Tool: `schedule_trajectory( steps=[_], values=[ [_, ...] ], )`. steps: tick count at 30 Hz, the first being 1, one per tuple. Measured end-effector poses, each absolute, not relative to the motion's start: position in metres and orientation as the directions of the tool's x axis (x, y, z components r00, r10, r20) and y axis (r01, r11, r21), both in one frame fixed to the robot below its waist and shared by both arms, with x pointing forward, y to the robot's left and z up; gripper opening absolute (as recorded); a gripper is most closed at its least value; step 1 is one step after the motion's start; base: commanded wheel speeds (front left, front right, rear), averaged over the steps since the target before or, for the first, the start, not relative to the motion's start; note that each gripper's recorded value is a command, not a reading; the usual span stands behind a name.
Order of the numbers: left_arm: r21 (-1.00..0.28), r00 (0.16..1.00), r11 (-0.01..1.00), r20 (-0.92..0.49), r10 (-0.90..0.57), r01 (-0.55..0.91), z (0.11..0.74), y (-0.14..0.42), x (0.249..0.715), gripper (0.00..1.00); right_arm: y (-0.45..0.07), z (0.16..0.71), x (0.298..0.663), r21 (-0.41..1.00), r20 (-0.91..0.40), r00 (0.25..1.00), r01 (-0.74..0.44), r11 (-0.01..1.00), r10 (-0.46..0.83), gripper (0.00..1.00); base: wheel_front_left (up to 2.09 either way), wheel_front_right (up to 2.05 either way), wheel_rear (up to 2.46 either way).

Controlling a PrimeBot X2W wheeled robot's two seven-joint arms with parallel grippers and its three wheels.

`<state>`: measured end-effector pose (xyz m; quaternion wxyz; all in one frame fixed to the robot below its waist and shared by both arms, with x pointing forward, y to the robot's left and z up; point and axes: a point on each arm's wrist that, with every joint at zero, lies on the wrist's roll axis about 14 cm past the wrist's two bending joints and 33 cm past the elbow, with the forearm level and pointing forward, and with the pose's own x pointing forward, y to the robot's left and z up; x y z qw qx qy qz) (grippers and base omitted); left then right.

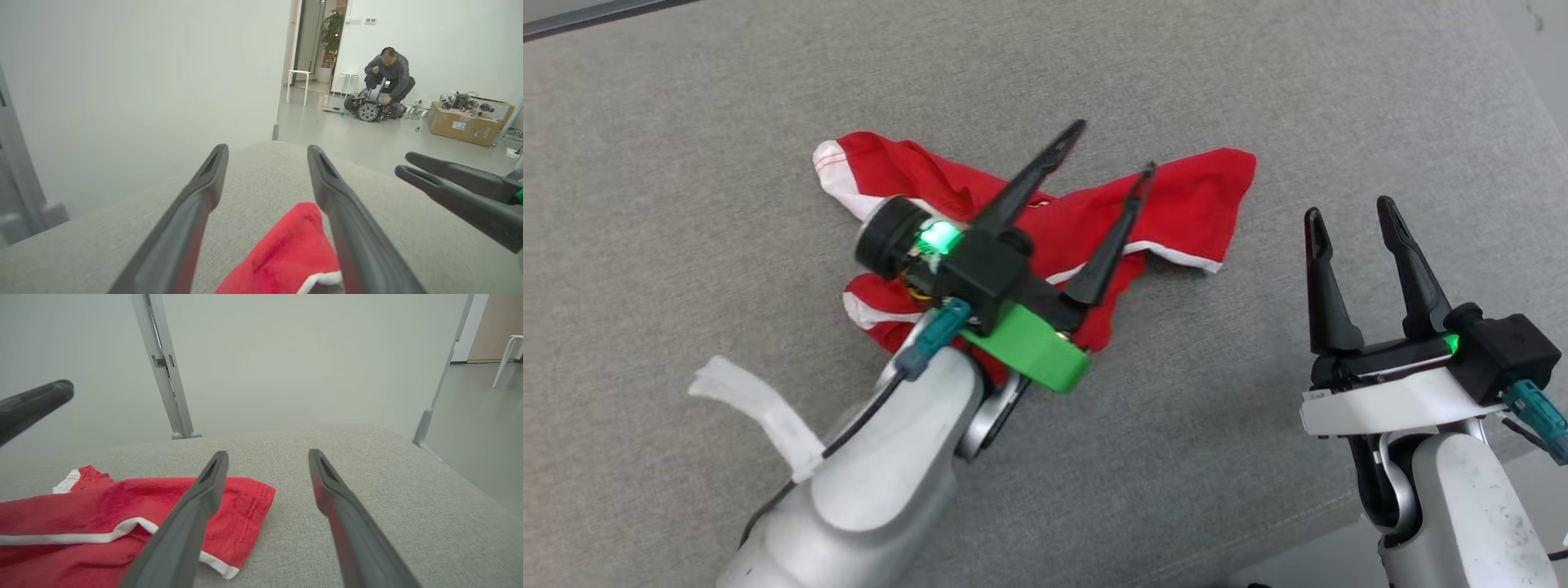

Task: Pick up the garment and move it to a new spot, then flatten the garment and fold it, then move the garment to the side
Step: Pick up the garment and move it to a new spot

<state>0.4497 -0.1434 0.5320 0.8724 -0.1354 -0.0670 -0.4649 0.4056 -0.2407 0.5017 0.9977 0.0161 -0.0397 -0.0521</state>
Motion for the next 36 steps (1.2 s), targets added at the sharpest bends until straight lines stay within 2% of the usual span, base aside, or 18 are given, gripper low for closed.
schedule_trajectory(
  steps=[6,9,13,17,20,36],
  values=[
    [-0.172,0.807,0.791,0.191,-0.558,0.588,0.521,-0.041,0.492,1.00,-0.214,0.498,0.418,0.051,0.080,0.997,0.013,0.999,-0.017,1.00,0.00,0.00,0.00],
    [-0.153,0.888,0.878,0.156,-0.432,0.454,0.514,0.015,0.499,1.00,-0.199,0.501,0.423,0.060,0.093,0.995,-0.035,0.998,0.029,1.00,0.00,0.00,0.00],
    [-0.129,0.954,0.949,0.124,-0.273,0.289,0.510,0.082,0.495,1.00,-0.185,0.500,0.425,0.070,0.085,0.994,-0.078,0.994,0.072,1.00,0.00,0.00,0.00],
    [-0.113,0.987,0.983,0.089,-0.134,0.144,0.504,0.140,0.480,1.00,-0.170,0.503,0.426,0.080,0.089,0.990,-0.121,0.989,0.114,1.00,0.00,0.00,0.00],
    [-0.104,0.994,0.991,0.072,-0.080,0.087,0.501,0.165,0.463,1.00,-0.162,0.507,0.423,0.085,0.093,0.986,-0.143,0.986,0.135,1.00,0.00,0.00,0.00],
    [-0.124,0.994,0.986,0.014,-0.113,0.114,0.487,0.160,0.409,1.00,-0.158,0.504,0.382,0.101,0.044,0.989,-0.143,0.985,0.139,1.00,0.00,0.00,0.00]
  ],
)
